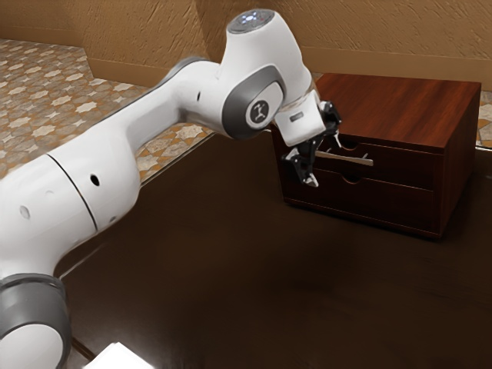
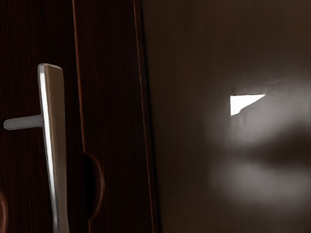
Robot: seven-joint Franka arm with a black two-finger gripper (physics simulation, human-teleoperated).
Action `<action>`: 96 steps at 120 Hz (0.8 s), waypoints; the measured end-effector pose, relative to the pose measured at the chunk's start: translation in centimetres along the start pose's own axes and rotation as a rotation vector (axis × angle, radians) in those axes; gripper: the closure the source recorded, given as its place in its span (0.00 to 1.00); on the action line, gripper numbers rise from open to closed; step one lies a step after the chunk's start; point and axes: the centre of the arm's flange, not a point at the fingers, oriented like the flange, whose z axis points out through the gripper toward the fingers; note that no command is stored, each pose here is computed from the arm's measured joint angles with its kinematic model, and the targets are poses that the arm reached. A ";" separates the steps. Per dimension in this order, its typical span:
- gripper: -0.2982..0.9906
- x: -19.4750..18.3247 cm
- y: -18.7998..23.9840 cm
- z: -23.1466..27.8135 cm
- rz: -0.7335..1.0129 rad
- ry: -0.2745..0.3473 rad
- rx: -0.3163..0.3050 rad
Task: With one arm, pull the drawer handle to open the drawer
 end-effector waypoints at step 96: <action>0.23 0.0 -0.2 2.1 0.073 0.007 0.004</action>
